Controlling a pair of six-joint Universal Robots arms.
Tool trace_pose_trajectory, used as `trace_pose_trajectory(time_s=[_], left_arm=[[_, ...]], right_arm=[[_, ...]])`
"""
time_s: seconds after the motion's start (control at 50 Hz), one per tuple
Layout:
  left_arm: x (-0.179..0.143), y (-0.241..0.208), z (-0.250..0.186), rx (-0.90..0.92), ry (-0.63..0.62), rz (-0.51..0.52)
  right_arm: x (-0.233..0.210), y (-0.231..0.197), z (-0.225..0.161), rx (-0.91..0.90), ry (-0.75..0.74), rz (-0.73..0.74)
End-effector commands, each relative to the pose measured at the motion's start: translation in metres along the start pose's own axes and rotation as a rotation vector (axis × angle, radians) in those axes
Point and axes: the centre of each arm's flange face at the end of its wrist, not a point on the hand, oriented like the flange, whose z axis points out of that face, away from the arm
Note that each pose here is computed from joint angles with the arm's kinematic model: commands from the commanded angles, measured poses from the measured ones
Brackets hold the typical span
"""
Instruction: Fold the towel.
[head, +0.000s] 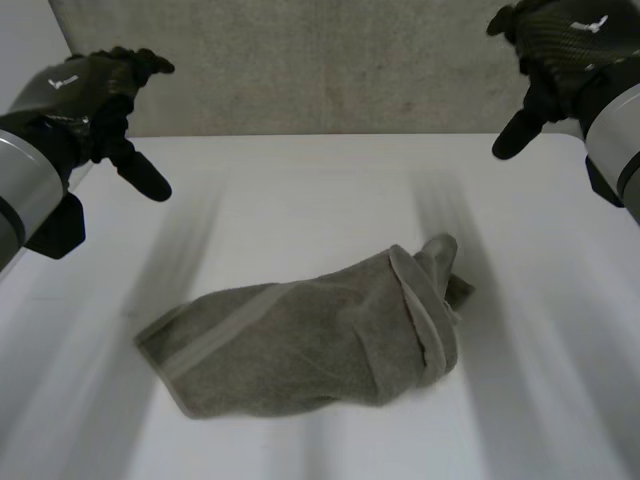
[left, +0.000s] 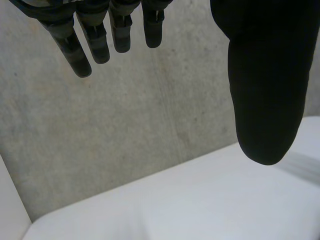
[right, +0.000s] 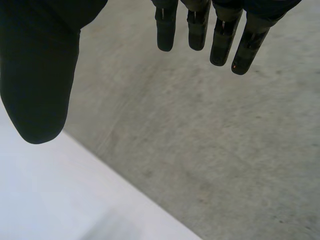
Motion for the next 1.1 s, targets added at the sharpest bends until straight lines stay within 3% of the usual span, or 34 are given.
trace_pose_trajectory(time_s=[0.02, 0.08, 0.12, 0.22, 0.4, 0.5, 0.62, 0.92, 1.1], left_arm=[[0.004, 0.023, 0.011, -0.075, 0.015, 0.028], [0.017, 0.039, 0.012, -0.129, 0.068, 0.057], [0.04, 0.057, 0.009, -0.178, 0.177, 0.085], [0.068, 0.089, 0.013, -0.21, 0.314, 0.096], [0.119, 0.136, 0.04, -0.085, 0.471, 0.133], [0.15, 0.177, 0.047, -0.065, 0.611, 0.262], [0.173, 0.207, 0.041, -0.062, 0.751, 0.33], [0.183, 0.209, 0.056, 0.072, 0.751, 0.338], [0.167, 0.161, 0.053, 0.191, 0.609, 0.333]], right_arm=[[-0.019, 0.035, 0.003, -0.124, -0.152, -0.178], [-0.03, 0.056, -0.002, -0.226, -0.23, -0.262], [-0.043, 0.076, -0.008, -0.331, -0.313, -0.346], [-0.039, 0.085, -0.006, -0.381, -0.305, -0.409], [-0.008, 0.117, -0.001, -0.503, -0.188, -0.329], [0.005, 0.159, -0.012, -0.597, -0.146, -0.279], [0.016, 0.178, -0.027, -0.6, -0.096, -0.255], [0.018, 0.199, -0.04, -0.631, -0.141, -0.195], [0.012, 0.189, -0.023, -0.504, -0.135, -0.093]])
